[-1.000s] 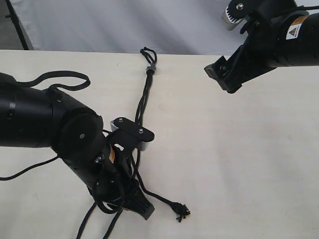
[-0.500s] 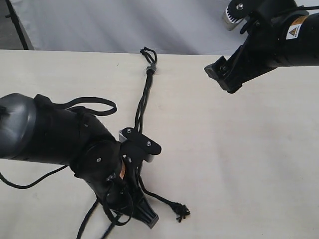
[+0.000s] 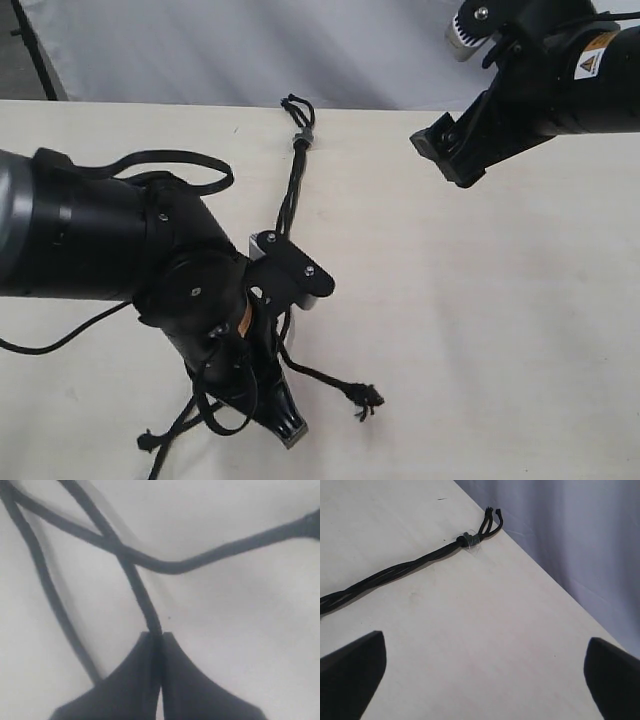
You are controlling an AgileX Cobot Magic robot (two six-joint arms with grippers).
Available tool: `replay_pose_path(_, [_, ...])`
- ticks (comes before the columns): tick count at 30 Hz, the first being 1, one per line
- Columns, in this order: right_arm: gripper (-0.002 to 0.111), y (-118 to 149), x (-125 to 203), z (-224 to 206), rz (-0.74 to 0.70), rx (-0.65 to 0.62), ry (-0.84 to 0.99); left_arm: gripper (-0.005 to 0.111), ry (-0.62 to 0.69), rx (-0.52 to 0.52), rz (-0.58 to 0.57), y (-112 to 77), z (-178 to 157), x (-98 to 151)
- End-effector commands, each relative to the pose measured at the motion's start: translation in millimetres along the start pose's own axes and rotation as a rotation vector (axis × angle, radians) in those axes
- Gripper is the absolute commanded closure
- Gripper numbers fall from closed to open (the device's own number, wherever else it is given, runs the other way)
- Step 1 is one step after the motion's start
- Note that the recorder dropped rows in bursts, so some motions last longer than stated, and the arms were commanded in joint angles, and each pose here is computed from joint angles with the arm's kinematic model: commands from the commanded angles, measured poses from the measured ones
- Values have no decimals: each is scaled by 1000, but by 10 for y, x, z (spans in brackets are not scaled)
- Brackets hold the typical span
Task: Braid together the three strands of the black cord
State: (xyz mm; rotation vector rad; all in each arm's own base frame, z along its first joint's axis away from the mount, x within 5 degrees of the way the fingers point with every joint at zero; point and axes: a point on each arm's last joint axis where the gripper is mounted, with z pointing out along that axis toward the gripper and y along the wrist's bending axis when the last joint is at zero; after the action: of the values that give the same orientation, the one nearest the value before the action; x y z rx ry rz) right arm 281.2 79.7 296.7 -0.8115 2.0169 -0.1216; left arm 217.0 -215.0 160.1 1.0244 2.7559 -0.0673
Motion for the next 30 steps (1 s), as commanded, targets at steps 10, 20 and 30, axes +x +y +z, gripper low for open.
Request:
replay_pose_path(10, [4, -19, 3, -23, 6, 7, -3, 107, 35, -275, 244, 396, 118, -46])
replay_pose_path(20, [4, -19, 2, -23, 6, 7, -3, 107, 143, -211, 142, 566, 574, 31])
replay_pose_path(30, [4, -21, -1, -23, 6, 9, -6, 107, 171, 81, 158, -159, 517, 84])
